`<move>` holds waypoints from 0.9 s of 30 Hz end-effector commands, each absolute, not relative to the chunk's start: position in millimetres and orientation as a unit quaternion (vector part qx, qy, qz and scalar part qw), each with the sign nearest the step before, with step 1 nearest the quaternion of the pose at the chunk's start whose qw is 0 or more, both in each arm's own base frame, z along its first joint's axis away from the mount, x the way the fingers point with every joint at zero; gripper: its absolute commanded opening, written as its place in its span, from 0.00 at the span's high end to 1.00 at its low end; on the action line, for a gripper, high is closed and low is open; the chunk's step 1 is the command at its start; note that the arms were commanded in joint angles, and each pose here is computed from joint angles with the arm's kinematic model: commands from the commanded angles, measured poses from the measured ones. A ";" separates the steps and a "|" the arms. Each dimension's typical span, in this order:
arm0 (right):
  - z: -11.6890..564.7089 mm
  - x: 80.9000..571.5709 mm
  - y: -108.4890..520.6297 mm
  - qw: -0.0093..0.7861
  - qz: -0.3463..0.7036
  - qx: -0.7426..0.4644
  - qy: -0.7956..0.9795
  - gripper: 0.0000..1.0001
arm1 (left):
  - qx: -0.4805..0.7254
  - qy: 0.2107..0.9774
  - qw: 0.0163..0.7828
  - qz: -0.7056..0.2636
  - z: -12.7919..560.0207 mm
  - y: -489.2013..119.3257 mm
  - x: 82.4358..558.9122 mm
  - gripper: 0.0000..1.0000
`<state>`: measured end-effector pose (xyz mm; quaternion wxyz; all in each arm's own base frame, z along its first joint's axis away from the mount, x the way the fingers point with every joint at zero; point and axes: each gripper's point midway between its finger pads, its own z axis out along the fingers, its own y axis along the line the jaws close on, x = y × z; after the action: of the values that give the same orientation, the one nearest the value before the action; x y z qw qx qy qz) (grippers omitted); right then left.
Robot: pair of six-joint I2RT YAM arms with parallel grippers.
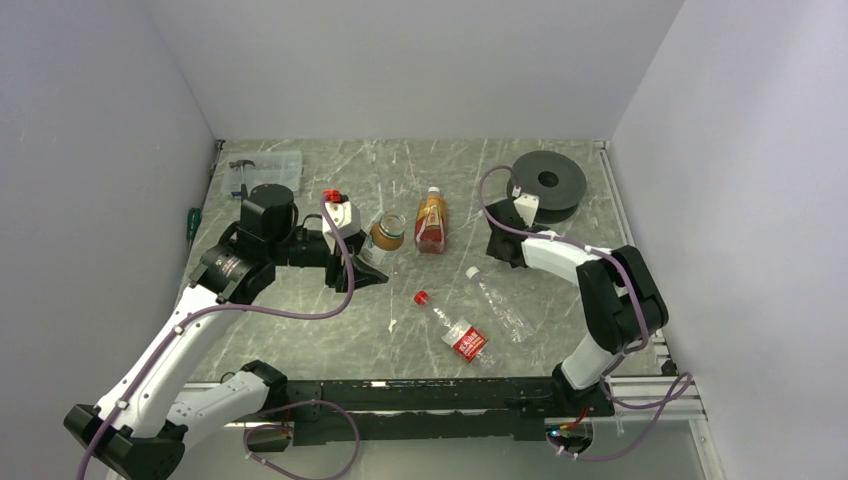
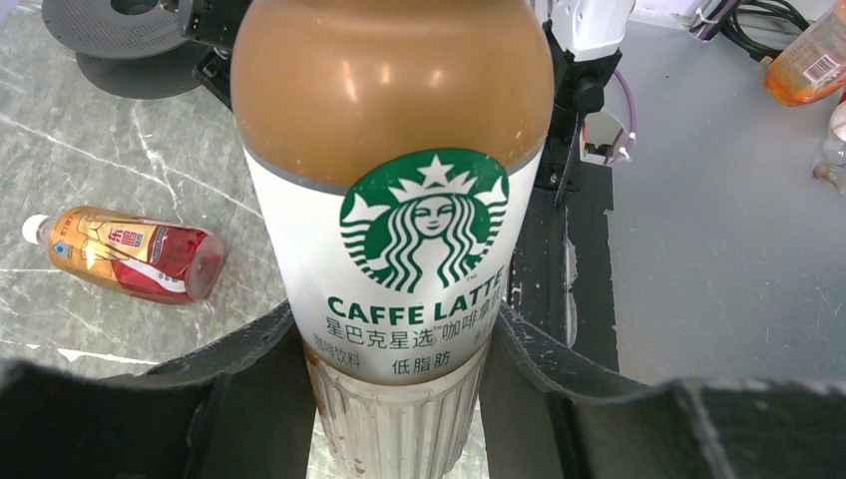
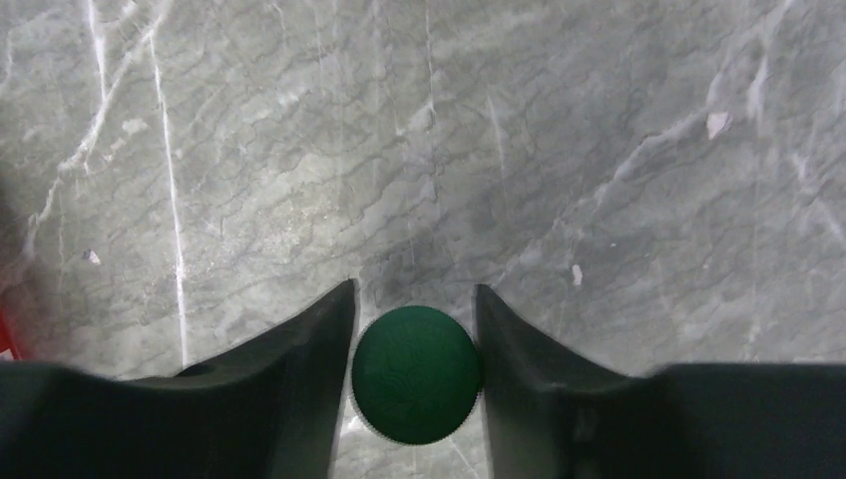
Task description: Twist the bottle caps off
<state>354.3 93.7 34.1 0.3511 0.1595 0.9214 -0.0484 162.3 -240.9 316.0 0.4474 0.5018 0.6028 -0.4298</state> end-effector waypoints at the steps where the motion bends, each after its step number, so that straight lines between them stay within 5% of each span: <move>1: 34.9 358.0 98.4 0.353 -0.038 0.177 0.918 0.45 | 0.509 0.576 0.462 -0.442 334.7 -241.2 153.0 1.00; 5: 46.7 356.4 102.0 0.361 -0.022 0.174 0.916 0.24 | 0.500 0.573 0.467 -0.451 342.2 -243.7 154.1 1.00; 10: 120.9 359.3 124.0 0.432 0.040 0.144 0.889 0.19 | 0.486 0.589 0.467 -0.447 338.2 -243.9 160.7 1.00; 17: 308.8 325.7 214.3 0.566 0.283 -0.020 0.774 0.05 | 0.440 0.624 0.480 -0.432 336.6 -243.7 180.1 1.00; 22: 414.8 256.9 265.0 0.568 0.493 -0.153 0.641 0.01 | 0.431 0.632 0.478 -0.431 334.5 -243.1 182.5 1.00; 27: 455.1 212.4 290.9 0.563 0.553 -0.214 0.576 0.00 | 0.436 0.631 0.472 -0.435 331.9 -242.9 178.5 1.00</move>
<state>260.9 261.5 415.5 0.5807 -0.1237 0.6496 0.4748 178.9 -242.8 324.7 0.4586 0.4354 0.6423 -0.4331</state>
